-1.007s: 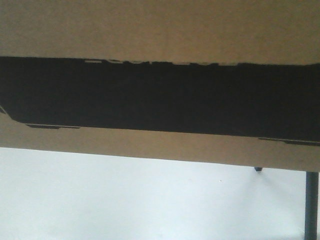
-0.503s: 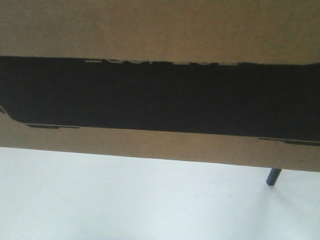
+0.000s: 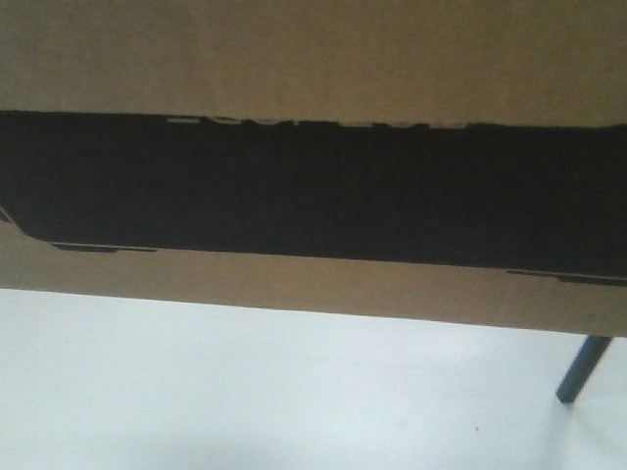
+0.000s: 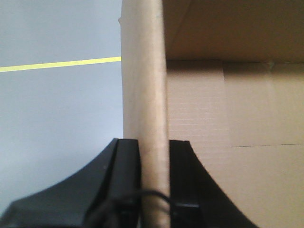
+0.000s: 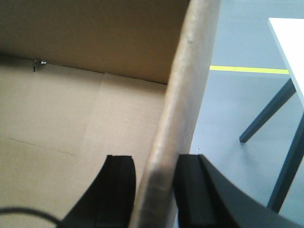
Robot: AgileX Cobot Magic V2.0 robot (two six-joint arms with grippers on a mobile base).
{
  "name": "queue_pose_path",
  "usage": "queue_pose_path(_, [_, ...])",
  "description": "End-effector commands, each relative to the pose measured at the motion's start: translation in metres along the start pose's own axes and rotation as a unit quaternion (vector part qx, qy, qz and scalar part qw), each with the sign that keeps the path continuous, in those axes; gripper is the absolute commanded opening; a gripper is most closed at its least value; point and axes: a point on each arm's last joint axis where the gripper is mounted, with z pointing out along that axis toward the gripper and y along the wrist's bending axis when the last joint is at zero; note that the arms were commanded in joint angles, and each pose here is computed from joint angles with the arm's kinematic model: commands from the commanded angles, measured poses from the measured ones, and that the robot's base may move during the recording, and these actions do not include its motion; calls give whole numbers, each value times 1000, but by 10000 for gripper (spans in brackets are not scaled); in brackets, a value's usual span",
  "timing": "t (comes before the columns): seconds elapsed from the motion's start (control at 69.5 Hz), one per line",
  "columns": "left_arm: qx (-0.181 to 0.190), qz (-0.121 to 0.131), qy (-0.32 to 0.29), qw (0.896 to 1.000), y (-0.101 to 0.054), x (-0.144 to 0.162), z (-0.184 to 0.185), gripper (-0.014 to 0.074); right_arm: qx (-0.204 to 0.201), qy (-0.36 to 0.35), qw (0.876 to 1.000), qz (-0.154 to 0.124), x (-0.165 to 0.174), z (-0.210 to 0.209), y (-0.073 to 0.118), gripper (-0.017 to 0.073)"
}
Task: Grab box from left shelf to table start
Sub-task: 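Hold the box with both grippers while the base turns away, then carry the box with both grippers while driving along the aisle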
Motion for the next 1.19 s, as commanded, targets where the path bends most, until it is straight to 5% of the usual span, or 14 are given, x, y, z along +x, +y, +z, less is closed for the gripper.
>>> queue_pose_path(0.0, [51,-33,-115,992,-9,-27,-15,-96,-21,-79,997,1,-20,-8,5,57])
queue_pose_path(1.18, [51,-33,-110,992,-9,-25,-14,-96,-21,-79,997,1,-20,-8,5,57])
